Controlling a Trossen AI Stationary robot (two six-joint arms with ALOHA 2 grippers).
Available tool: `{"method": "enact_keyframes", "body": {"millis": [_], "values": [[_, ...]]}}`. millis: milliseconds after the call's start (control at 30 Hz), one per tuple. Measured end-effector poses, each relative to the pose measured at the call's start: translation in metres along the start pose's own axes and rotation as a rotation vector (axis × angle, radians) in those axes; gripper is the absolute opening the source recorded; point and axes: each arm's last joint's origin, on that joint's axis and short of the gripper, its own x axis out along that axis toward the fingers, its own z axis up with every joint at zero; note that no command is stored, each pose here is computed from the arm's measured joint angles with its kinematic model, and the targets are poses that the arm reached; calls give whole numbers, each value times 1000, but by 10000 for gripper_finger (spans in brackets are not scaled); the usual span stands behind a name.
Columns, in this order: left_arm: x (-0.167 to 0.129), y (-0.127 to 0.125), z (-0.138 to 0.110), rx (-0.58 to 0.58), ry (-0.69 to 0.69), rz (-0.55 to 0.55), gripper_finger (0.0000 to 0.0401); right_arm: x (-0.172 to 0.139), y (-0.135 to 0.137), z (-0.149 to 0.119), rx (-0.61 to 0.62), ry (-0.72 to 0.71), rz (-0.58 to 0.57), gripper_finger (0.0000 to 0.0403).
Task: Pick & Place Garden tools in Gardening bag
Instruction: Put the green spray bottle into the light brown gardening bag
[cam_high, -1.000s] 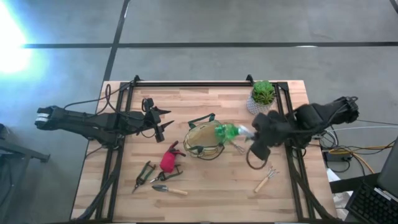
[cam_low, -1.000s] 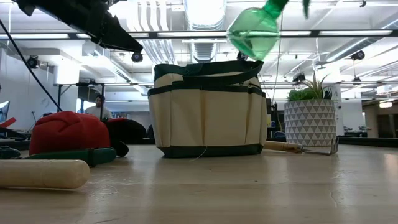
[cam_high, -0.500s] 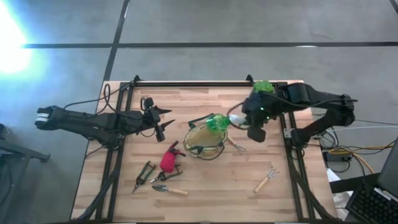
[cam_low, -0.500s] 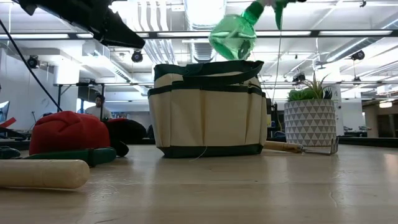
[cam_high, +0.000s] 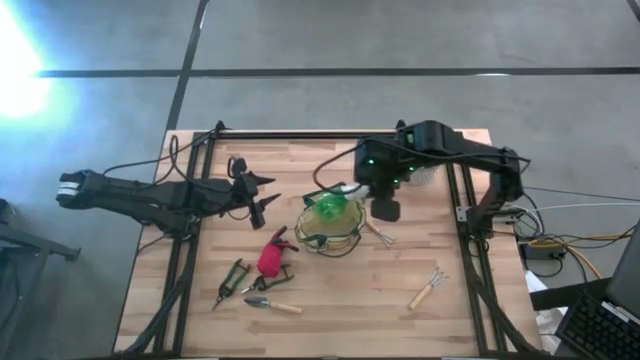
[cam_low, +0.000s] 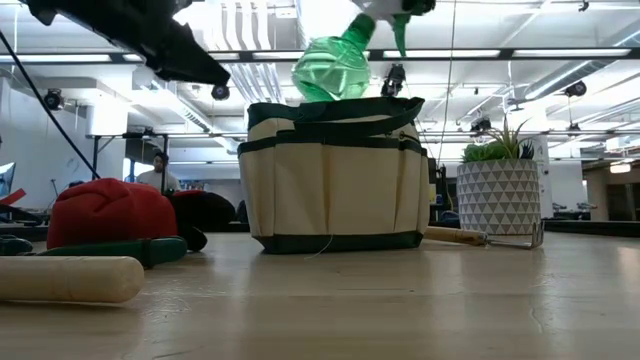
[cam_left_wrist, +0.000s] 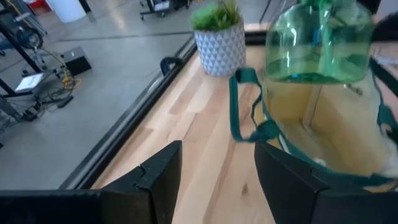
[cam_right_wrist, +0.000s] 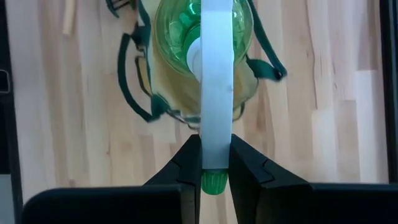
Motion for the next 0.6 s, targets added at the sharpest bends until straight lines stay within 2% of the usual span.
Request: {"method": "enact_keyframes", "body": {"millis": [200,600], "values": [[1,0,-2,10,20,0,204,5,1,8,-6,1,8,39],[1,0,-2,-14,23,1,204,31,-2,3,11,108,-2,39]]}}
